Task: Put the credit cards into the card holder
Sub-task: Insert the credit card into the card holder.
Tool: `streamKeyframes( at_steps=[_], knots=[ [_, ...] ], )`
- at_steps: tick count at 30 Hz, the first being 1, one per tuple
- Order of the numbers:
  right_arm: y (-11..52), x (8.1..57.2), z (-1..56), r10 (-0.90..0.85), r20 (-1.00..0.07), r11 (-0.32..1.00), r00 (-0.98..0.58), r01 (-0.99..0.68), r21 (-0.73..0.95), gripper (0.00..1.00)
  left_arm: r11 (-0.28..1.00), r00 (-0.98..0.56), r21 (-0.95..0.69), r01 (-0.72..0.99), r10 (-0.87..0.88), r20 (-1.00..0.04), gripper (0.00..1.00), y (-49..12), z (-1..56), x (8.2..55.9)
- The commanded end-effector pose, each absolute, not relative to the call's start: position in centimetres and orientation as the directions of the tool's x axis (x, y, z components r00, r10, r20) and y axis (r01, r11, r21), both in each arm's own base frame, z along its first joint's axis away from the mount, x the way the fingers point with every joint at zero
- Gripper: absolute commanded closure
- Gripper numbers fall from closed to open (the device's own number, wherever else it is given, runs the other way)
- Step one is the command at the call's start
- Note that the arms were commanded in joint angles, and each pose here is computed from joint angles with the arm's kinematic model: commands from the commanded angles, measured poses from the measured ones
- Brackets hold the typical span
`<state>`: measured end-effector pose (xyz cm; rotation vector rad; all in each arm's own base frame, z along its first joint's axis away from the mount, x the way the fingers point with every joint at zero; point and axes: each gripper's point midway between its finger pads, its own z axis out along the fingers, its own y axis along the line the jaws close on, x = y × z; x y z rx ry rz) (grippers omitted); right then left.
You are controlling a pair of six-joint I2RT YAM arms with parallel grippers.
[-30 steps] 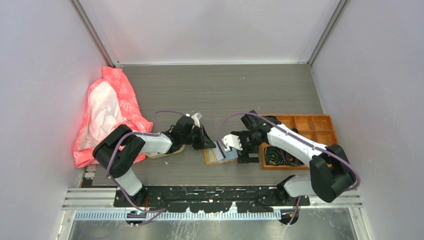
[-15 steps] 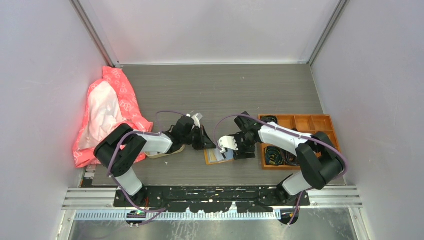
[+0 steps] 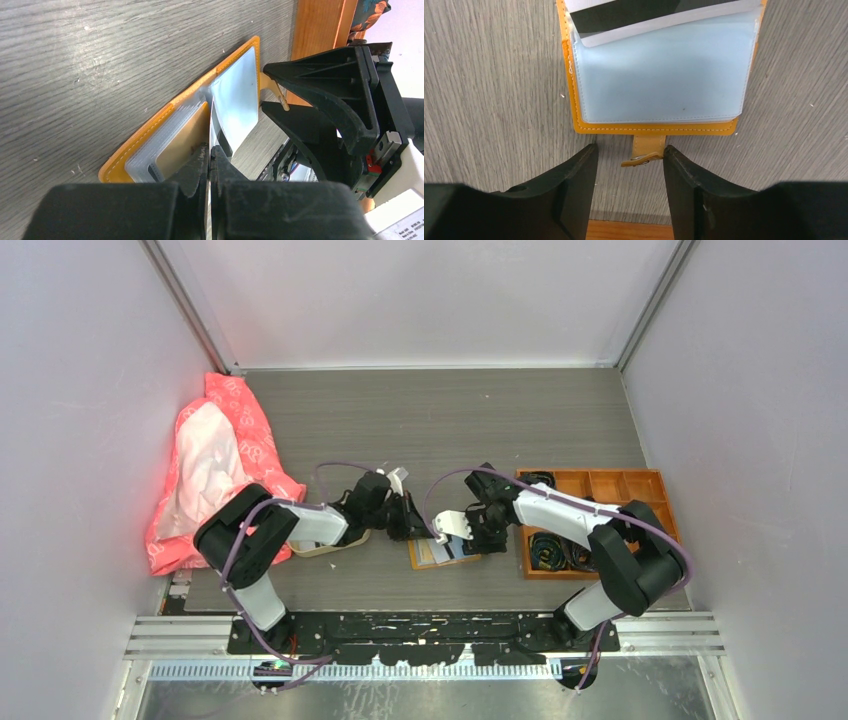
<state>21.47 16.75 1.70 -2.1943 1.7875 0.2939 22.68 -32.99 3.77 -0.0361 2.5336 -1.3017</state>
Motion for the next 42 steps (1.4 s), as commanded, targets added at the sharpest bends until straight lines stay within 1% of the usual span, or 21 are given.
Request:
streamKeyframes(
  at_steps=[1,17,31,42],
  knots=[
    [18.0,22.3,2.6,-0.905,-0.370,-0.175,0.209,-0.977,-0.126,0.45,0.603,-0.955,-0.789,0.118,-0.148,-0.256,1.00,-33.2,3.5,23.3],
    [18.3,22.1,2.9,-0.901,-0.382,-0.172,0.206,-0.977,-0.123,0.45,0.599,-0.962,-0.793,0.110,-0.137,-0.236,1.00,-34.0,2.7,23.8],
    [18.5,22.0,2.9,-0.900,-0.384,-0.172,0.207,-0.977,-0.124,0.45,0.630,-0.982,-0.776,0.042,-0.116,-0.148,1.00,-32.6,2.5,21.9],
    [19.2,21.8,2.4,-0.903,-0.365,-0.189,0.225,-0.973,-0.133,0.46,0.674,-0.992,-0.738,-0.009,-0.098,-0.078,1.00,-32.0,1.9,21.6]
  ],
)
